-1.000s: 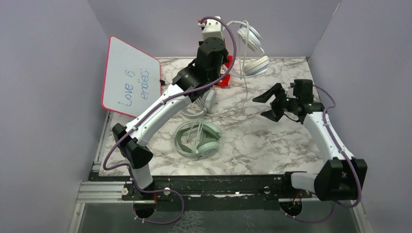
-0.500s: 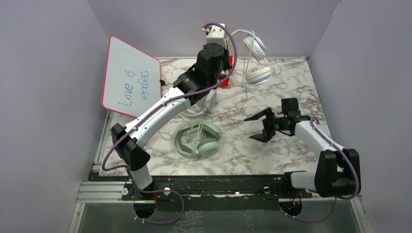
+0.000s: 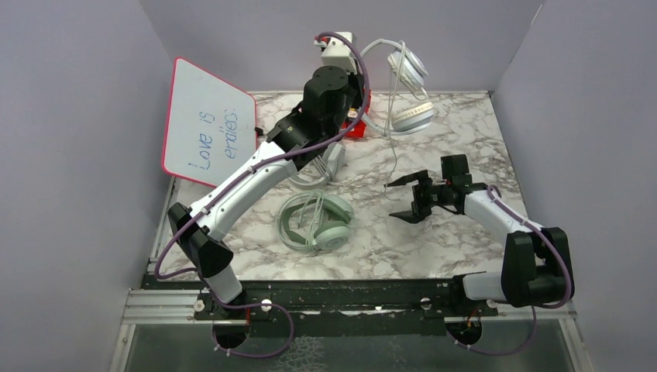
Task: Wrap the headphones
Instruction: Wrap the headphones cable around the headphones.
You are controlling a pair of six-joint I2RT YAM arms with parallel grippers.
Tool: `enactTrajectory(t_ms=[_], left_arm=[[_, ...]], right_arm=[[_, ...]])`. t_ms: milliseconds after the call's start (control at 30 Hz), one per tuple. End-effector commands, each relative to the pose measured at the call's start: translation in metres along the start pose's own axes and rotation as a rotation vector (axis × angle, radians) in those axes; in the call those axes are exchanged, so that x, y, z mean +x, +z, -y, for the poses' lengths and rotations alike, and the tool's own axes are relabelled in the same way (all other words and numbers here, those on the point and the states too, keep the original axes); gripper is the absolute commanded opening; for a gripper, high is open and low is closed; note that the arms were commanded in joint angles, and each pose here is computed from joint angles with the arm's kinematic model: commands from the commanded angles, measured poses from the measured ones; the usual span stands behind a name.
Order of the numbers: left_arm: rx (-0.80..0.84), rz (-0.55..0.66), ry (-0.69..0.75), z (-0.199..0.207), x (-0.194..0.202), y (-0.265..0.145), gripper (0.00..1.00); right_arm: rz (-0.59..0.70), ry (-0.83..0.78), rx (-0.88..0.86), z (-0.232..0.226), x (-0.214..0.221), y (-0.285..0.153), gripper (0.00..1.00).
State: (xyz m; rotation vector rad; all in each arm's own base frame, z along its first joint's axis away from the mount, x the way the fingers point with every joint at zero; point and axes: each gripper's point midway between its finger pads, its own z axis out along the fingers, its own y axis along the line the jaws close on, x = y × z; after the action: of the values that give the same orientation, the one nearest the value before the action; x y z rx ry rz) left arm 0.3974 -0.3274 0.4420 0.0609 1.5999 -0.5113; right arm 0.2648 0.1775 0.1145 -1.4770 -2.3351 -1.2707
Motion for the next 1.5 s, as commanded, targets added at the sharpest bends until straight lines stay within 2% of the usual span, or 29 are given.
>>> enactTrajectory(t_ms=[0,67,167,333,400,600,667,767,833,933,1100,1300,1467], left_arm=[[0.080,0.083,-0.086,0.014,-0.034,-0.012,0.00],[0.091,0.081,-0.097,0.017,-0.033,-0.012,0.00],[0.095,0.081,-0.101,0.017,-0.034,-0.012,0.00],[0.106,0.089,-0.110,0.018,-0.040,-0.019,0.00],[0.128,0.087,-0.124,0.021,-0.043,-0.023,0.00],[0.275,0.024,-0.202,0.043,-0.039,-0.043,0.00],[0.309,-0.010,-0.217,0.048,-0.030,-0.047,0.00],[0.361,-0.063,-0.221,0.056,-0.018,-0.054,0.00],[0.402,-0.111,-0.205,0.060,-0.005,-0.060,0.00],[0.542,-0.195,-0.140,0.073,0.020,-0.080,0.00],[0.612,-0.298,-0.064,0.061,0.067,-0.109,0.00],[0.617,-0.450,0.034,0.042,0.122,-0.127,0.00],[0.558,-0.482,0.099,0.021,0.144,-0.128,0.00]], right_arm=[[0.017,0.026,-0.027,-0.016,0.004,0.004,0.86],[0.015,0.023,-0.013,-0.015,0.010,0.010,0.83],[0.000,0.047,-0.005,-0.012,0.019,0.017,0.68],[0.072,0.068,-0.036,-0.013,0.011,0.019,0.29],[0.076,0.066,-0.058,-0.016,0.007,0.024,0.21],[-0.019,-0.066,-0.094,-0.039,0.010,0.041,0.20],[0.001,-0.100,-0.128,-0.049,0.009,0.038,0.20],[0.054,-0.166,-0.219,-0.067,0.008,0.029,0.11],[0.088,-0.235,-0.255,-0.079,0.004,0.023,0.10],[0.122,-0.331,-0.283,-0.098,-0.008,0.008,0.08],[0.208,-0.610,-0.369,-0.131,-0.021,-0.024,0.07],[0.282,-1.037,-0.552,-0.175,0.008,-0.080,0.07],[0.335,-1.215,-0.580,-0.199,0.025,-0.111,0.05]])
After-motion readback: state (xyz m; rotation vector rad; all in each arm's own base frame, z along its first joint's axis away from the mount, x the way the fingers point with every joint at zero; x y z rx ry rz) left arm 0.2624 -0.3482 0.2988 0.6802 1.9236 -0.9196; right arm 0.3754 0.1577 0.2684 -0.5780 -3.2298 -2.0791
